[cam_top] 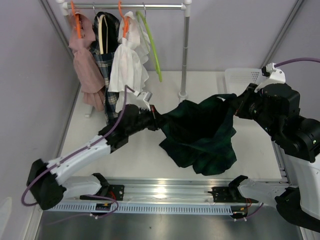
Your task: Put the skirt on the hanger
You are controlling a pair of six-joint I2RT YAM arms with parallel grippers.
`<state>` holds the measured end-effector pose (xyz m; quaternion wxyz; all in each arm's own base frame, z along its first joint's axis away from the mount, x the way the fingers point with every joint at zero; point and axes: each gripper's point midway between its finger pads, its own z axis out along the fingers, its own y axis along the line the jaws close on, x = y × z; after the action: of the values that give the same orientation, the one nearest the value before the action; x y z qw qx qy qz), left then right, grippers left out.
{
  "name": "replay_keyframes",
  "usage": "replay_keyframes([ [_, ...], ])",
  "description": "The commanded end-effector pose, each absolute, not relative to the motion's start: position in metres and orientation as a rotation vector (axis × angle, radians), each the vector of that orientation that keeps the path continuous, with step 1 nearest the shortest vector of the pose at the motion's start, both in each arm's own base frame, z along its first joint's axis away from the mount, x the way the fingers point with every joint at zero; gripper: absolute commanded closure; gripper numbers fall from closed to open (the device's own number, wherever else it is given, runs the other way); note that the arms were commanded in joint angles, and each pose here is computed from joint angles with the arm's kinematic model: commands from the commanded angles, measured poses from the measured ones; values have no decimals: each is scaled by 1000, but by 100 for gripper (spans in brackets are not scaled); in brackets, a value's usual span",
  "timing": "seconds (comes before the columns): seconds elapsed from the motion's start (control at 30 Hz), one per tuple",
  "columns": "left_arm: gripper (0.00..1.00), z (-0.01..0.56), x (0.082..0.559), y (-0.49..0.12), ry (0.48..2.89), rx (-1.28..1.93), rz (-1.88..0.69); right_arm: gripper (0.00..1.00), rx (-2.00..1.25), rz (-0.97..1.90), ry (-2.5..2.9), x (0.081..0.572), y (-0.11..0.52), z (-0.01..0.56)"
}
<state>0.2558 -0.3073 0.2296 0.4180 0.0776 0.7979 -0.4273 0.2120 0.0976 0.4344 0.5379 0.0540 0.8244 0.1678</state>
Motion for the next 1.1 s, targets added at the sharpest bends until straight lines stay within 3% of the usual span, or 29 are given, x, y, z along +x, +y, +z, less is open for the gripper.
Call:
replay_keyframes([
  [0.0,100,292,252,-276,1868,220,-969,100,174,345,1837,220,81,465],
  [0.2,100,369,241,-251,1789,262,-889,100,176,328,1792,228,81,482],
  [0.23,100,404,242,-245,1727,244,-883,100,173,306,1789,234,81,484],
  [0.43,100,459,237,-220,1688,234,-790,100,215,255,1706,238,67,519],
  [0.8,100,432,219,-210,1792,248,-792,100,260,318,1787,221,67,461],
  [1.07,100,298,230,-236,2027,238,-800,100,223,458,1980,221,107,317],
])
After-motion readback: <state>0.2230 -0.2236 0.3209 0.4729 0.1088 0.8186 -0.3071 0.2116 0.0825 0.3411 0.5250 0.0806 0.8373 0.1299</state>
